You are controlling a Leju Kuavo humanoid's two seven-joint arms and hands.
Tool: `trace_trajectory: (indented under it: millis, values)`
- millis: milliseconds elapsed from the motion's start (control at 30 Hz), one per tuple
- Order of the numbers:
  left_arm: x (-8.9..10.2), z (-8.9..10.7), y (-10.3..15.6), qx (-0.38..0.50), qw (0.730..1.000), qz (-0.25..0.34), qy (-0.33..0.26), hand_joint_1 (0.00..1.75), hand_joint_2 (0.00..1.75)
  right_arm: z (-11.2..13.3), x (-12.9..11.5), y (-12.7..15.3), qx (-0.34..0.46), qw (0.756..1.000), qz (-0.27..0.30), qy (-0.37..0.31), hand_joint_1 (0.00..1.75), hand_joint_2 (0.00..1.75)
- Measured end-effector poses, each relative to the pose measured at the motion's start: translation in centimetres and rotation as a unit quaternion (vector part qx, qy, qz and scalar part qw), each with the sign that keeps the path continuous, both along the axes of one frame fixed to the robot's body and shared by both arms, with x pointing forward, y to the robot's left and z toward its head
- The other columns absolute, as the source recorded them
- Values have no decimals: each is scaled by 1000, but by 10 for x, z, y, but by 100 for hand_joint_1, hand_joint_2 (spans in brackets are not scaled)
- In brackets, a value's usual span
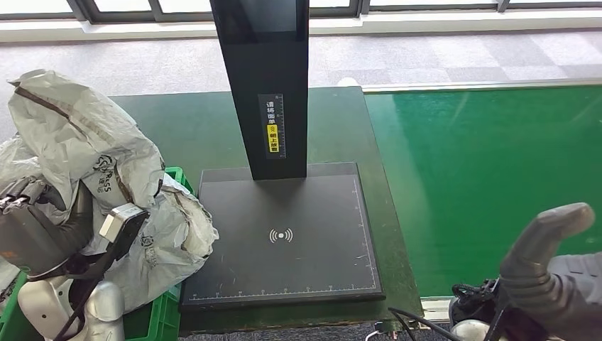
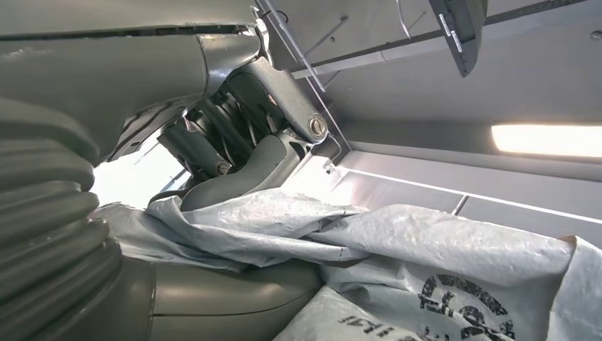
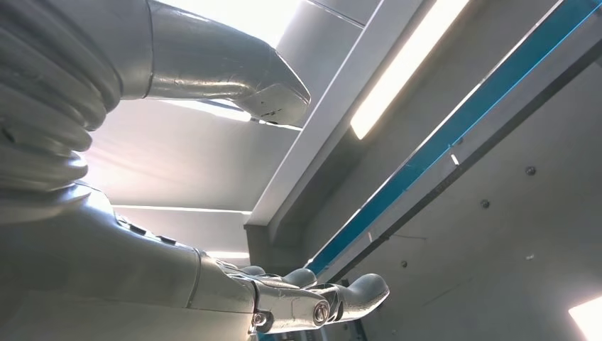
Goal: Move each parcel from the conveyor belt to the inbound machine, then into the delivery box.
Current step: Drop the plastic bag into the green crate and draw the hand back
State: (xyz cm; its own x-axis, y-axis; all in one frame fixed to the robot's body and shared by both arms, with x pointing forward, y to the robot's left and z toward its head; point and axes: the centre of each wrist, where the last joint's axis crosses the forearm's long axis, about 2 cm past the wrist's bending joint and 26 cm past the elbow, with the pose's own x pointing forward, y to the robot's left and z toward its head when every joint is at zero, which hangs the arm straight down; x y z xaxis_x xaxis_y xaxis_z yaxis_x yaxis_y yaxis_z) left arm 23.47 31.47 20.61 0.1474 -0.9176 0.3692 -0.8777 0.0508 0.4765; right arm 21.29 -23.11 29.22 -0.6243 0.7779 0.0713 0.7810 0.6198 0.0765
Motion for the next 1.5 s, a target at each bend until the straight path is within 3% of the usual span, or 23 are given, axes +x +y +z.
trace_trajectory:
  millis: [767,1500]
  values:
    - [5,-18,-1,-32,999,11,39,175,175,-7,0,-10,12,1000,-15,14,0,175]
    - [7,-24,-5,-49,997,29,61,175,175,-8,-2,-15,12,999,-28,15,0,175]
